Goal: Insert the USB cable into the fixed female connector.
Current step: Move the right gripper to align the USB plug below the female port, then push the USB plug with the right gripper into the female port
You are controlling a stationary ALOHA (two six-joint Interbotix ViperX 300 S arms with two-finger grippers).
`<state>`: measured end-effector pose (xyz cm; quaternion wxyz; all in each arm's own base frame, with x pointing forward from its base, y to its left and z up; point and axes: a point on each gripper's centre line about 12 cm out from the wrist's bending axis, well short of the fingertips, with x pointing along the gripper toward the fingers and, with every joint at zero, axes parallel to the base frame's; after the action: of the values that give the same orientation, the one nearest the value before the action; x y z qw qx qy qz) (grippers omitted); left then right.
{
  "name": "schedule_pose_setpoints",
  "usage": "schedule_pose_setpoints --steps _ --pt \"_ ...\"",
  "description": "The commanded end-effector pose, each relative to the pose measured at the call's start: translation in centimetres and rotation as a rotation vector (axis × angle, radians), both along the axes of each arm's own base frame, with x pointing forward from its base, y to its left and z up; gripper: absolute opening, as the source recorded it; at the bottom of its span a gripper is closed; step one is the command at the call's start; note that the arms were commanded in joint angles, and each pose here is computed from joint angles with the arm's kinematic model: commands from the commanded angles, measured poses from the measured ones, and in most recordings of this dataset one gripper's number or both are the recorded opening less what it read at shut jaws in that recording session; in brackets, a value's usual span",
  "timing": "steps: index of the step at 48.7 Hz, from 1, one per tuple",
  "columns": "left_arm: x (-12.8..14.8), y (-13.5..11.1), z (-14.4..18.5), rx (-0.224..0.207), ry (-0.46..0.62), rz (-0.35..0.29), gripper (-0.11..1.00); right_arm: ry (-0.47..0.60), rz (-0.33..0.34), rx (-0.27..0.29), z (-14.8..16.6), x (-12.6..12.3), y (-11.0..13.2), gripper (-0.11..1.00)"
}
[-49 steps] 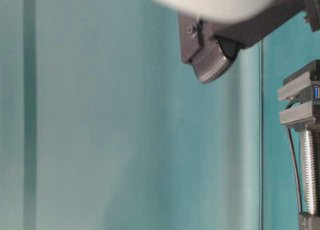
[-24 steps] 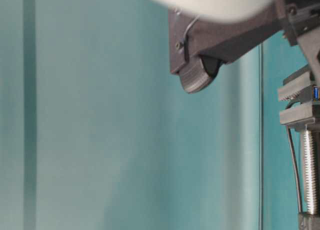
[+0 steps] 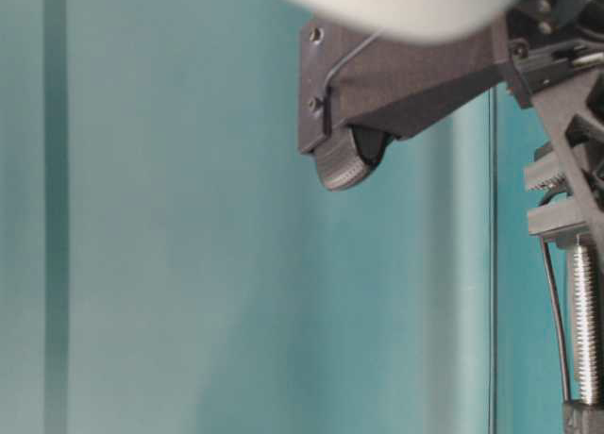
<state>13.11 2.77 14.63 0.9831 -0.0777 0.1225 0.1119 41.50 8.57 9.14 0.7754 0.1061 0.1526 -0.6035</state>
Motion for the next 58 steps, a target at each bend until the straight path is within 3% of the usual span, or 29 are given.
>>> schedule_pose_setpoints --steps 1,58 --pt "0.22 0.07 0.40 -0.006 -0.009 0.004 0.96 -0.036 -0.012 0.010 1.26 0.48 0.01 0.21" --pt "0.22 0.07 0.42 -0.005 -0.011 0.004 0.96 -0.048 -0.049 -0.012 1.98 0.95 -0.83 0.21"
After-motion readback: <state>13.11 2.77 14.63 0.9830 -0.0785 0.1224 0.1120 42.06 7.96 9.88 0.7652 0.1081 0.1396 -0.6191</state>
